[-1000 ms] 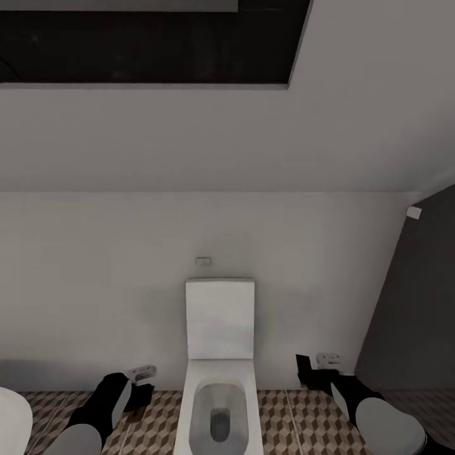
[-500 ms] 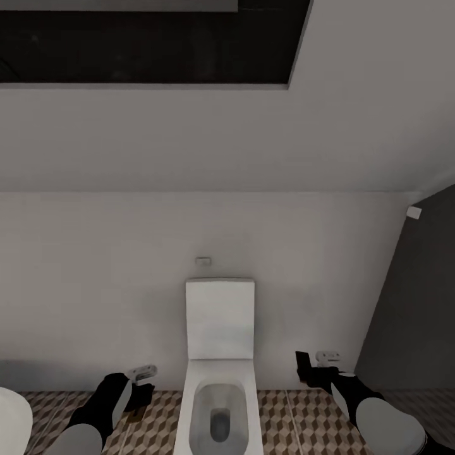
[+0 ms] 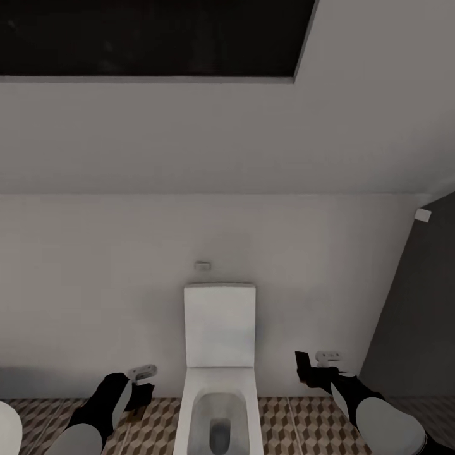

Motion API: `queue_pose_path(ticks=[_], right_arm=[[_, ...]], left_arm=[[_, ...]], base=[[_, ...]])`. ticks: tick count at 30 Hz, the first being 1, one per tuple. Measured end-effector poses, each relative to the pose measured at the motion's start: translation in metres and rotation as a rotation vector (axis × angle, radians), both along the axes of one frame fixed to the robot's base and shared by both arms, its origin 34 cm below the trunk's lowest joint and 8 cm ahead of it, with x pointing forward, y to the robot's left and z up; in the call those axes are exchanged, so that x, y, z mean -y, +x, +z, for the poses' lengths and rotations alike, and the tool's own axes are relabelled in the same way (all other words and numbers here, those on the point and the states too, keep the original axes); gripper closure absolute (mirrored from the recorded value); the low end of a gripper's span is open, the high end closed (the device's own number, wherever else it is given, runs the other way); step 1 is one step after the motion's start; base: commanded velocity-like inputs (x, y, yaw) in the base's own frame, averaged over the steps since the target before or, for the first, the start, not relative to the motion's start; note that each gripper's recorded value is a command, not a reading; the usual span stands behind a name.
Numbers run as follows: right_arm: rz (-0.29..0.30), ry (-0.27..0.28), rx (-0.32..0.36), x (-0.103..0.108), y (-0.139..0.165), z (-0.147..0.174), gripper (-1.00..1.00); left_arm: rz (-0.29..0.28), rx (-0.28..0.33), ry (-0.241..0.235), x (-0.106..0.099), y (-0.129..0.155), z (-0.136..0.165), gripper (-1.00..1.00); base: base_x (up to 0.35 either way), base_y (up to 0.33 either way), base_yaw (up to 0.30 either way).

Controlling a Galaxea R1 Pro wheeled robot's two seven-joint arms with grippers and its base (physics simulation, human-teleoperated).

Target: Take the four mousetraps from the cabinet in the bathroom and place them on the bathroom floor. Make sure all four end up on the same floor surface, and ensure that at least two of them are either under or directly next to the same bathroom sink.

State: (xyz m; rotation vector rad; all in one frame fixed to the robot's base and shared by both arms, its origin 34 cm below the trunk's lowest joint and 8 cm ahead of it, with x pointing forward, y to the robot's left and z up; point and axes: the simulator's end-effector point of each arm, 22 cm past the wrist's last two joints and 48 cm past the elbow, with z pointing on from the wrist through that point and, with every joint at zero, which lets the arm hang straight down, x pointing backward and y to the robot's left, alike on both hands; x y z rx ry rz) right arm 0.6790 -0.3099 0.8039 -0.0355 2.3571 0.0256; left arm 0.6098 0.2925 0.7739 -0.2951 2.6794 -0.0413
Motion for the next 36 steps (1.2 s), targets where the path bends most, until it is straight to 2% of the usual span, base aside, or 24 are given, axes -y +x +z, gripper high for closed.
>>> queue_pose_path(ticks=[19,36], right_arm=[[0.002,0.0,0.0,-0.001,0.0,0.0,1.0],[0.002,0.0,0.0,-0.001,0.004,-0.019,1.0]], left_arm=[[0.0,0.005,-0.002,-0.002,0.001,0.001,1.0],[-0.003,0.005,-0.007,0.002,0.005,-0.018,1.0]], base=[[0.001,0.0,0.0],[0.0,0.0,0.0]])
